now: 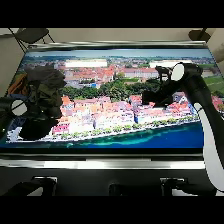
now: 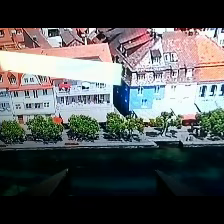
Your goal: Fold the shirts.
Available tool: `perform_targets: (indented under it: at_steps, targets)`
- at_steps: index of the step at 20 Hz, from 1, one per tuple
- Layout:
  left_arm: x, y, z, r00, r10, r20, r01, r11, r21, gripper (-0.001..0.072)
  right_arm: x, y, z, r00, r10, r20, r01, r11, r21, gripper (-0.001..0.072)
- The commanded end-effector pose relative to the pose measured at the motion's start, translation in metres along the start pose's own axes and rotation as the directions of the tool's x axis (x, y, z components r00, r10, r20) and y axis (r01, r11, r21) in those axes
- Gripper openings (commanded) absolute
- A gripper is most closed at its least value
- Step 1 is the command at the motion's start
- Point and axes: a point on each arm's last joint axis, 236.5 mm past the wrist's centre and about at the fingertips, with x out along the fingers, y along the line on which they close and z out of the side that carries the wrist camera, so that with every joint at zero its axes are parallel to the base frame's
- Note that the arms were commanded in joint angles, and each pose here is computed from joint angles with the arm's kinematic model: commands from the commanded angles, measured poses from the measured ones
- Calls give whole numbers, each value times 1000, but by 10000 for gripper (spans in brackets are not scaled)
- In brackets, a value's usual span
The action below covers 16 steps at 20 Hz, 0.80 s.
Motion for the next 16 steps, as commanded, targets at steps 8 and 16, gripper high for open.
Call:
perform_targets:
  at_steps: [8,16]
  targets:
    - [-36,79,43,984,159,81,-146,978,-151,720,-3,6,35,988,26,150,-26,1000,2,609]
    - [38,155,-14,979,30,-203,-130,856,-500,720,-4,7,42,984,30,178,-30,1000,0,611]
